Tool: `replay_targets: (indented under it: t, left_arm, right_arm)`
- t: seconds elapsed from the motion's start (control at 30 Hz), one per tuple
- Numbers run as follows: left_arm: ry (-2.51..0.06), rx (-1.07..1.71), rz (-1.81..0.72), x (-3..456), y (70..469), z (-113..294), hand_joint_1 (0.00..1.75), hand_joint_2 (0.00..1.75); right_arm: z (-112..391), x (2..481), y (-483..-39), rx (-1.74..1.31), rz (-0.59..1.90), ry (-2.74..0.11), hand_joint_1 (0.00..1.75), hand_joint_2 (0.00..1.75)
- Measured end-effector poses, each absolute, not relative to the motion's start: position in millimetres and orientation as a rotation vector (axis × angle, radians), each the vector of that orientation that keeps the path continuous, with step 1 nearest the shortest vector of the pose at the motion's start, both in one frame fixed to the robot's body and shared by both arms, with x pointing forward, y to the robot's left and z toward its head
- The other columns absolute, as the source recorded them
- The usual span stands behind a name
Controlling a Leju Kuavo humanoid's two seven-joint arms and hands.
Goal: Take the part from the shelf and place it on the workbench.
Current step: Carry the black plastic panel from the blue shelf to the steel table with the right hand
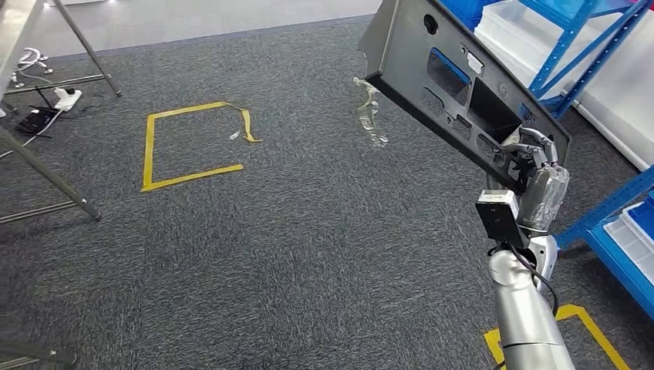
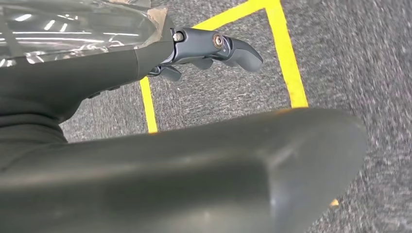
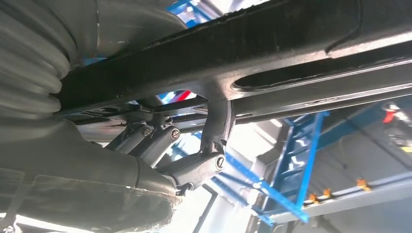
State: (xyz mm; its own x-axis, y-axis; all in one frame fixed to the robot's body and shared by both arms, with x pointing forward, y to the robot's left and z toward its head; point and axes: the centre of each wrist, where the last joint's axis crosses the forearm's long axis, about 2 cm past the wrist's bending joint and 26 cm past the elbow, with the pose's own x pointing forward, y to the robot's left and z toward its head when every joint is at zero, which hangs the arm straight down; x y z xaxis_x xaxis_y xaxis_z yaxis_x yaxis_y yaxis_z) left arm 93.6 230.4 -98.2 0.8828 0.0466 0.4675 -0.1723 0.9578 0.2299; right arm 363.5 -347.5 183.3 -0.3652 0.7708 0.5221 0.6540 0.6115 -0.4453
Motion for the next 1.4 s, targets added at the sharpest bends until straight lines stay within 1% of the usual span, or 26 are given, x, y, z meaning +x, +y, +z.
replay_targets:
  t: [0.33,0.93,1.4]
  left_arm:
    - [-0.516,0.267,0.114,95.1,231.0,-98.0,0.00,0.00]
    - [-0.513,0.278,0.129,85.5,238.8,-100.8,0.00,0.00]
    - [-0.519,0.300,0.135,86.9,248.0,-101.4,0.00,0.00]
  right_arm:
    - [191.6,364.2,-338.9,-1.092,0.241,-2.127,1.75,1.75]
    - [175.2,345.2,-336.2,-1.055,0.225,-2.124,1.75,1.75]
    - [193.4,357.5,-317.7,-1.035,0.238,-2.151,1.75,1.75]
